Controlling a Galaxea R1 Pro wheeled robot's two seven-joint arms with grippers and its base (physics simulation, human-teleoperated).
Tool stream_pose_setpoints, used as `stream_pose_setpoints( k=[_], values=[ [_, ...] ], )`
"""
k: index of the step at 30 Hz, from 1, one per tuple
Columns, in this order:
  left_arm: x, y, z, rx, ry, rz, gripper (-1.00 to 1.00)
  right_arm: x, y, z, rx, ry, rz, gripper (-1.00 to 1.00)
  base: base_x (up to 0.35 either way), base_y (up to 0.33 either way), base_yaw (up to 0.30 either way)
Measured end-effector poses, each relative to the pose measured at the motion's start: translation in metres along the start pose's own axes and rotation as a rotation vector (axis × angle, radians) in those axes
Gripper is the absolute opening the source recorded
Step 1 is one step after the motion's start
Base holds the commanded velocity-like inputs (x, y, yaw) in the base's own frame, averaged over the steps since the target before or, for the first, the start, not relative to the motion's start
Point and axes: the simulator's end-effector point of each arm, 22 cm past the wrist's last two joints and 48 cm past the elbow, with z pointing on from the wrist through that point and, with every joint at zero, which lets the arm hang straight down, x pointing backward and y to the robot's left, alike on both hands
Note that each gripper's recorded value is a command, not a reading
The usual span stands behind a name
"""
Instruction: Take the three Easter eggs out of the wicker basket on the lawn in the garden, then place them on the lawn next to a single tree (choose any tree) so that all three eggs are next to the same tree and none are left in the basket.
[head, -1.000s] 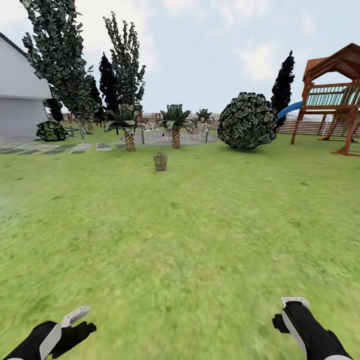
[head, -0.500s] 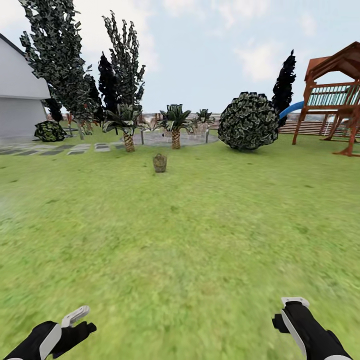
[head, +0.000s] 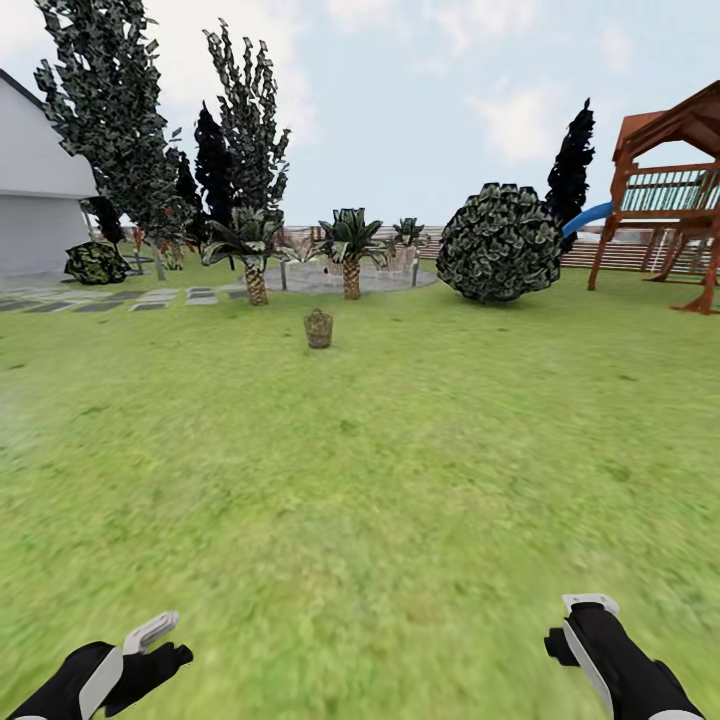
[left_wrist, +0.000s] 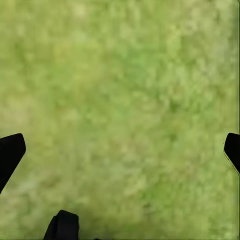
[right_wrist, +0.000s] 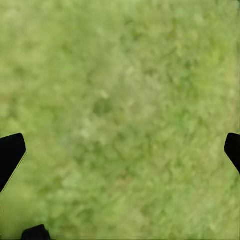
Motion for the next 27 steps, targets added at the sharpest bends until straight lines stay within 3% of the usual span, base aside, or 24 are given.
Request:
stream_pose_setpoints(
  k=[27],
  values=[
    [0.0059,-0.0093,0.0026,0.011,0.008,0.0,1.0,0.0,-0.0002,0.0,0.001,0.0,-0.001,1.0,0.325,0.0,0.0]
  ],
)
